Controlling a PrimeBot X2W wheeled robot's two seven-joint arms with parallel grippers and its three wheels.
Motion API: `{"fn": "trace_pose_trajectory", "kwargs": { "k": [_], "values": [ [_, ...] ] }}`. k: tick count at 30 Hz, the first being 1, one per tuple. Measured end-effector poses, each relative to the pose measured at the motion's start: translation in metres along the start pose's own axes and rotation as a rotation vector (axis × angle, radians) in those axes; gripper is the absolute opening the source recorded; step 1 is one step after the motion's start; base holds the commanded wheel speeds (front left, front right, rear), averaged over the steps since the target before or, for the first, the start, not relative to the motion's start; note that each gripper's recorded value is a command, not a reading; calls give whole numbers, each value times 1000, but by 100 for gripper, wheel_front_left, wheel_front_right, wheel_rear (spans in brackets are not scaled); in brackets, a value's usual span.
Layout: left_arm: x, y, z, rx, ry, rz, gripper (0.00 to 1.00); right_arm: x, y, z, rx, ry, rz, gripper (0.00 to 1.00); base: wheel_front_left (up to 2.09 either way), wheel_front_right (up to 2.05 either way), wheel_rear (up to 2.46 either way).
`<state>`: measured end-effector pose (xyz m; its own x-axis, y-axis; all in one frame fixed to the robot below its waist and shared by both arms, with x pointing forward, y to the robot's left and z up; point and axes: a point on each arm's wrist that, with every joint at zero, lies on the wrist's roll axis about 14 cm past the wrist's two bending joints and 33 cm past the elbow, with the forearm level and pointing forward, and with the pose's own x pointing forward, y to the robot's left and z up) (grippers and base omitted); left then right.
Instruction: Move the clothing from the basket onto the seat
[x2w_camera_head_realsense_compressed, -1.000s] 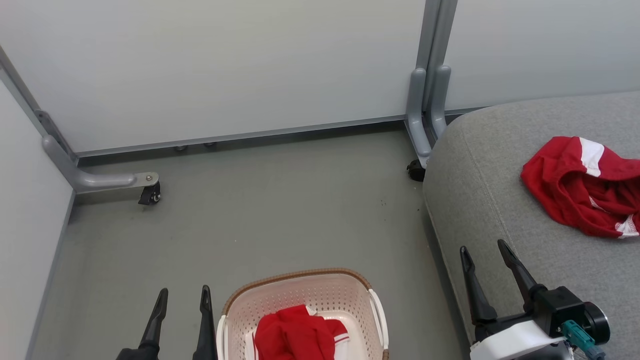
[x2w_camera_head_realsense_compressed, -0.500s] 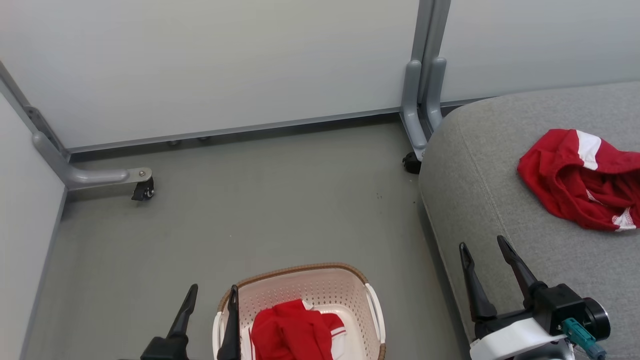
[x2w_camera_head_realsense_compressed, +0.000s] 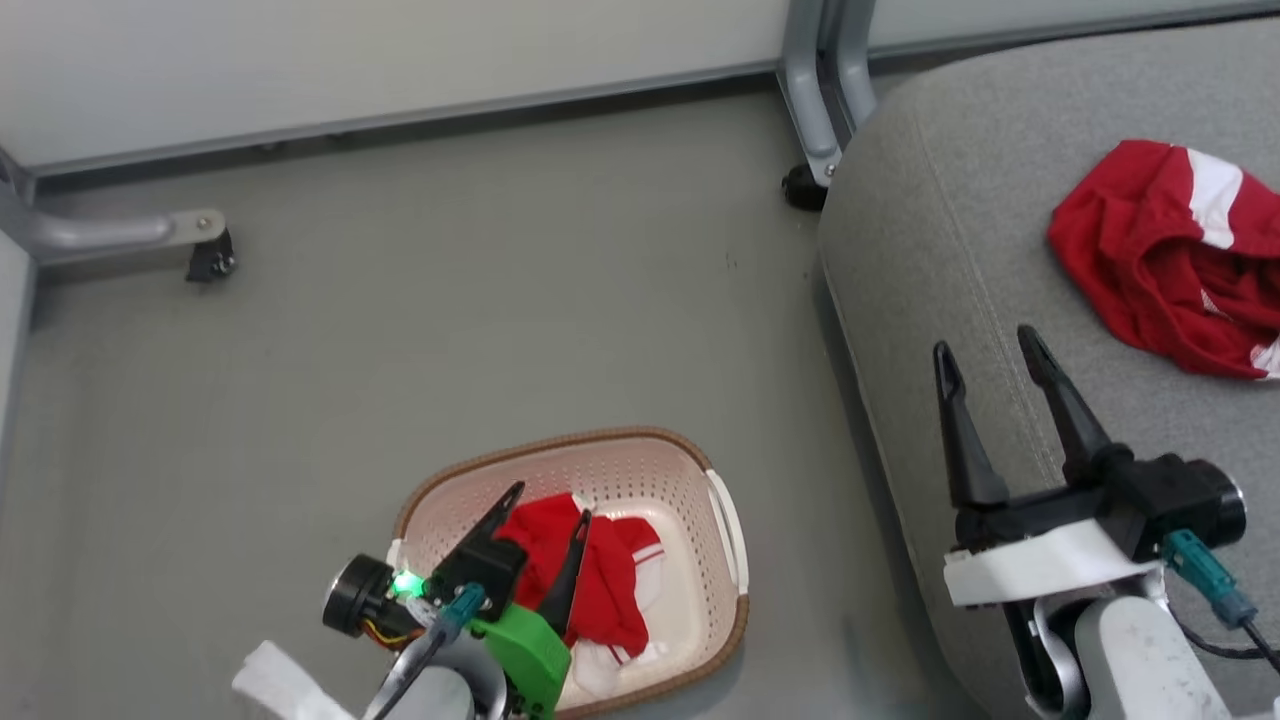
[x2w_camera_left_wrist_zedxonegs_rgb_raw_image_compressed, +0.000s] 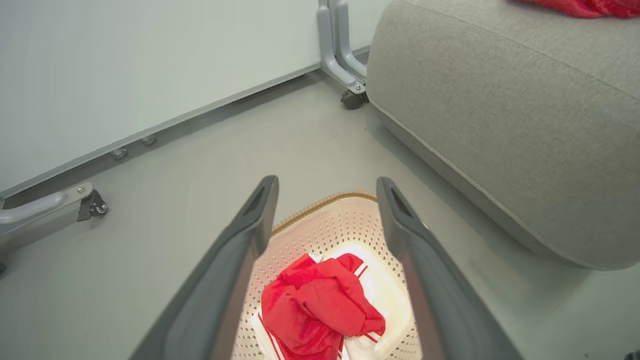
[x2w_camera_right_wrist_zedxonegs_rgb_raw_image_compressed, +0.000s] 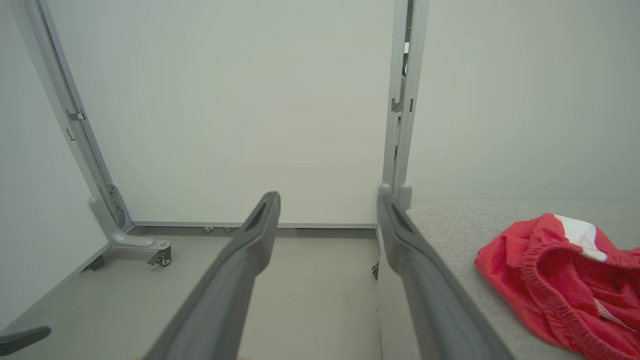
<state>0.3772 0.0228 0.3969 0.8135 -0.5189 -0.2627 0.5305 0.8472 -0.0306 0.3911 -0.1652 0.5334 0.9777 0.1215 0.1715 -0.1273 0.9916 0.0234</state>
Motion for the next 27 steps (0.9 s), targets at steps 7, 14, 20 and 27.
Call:
{"fn": "trace_pose_trajectory", "kwargs": {
  "k": [7, 14, 20, 27],
  "values": [
    [48, 6, -58, 158, 229, -129, 100, 39, -6, -18, -8, 10, 4, 100, 0, 0, 0],
    [81, 24, -116, 294, 459, -218, 100, 66, -10, -54, -2, 58, 14, 100, 0, 0, 0],
    [91, 28, -169, 364, 632, -300, 100, 75, -20, -93, -1, 129, -4, 100, 0, 0, 0],
    [98, 32, -215, 510, 752, -414, 100, 76, -24, -135, 19, 212, -20, 100, 0, 0, 0]
  ]
}}
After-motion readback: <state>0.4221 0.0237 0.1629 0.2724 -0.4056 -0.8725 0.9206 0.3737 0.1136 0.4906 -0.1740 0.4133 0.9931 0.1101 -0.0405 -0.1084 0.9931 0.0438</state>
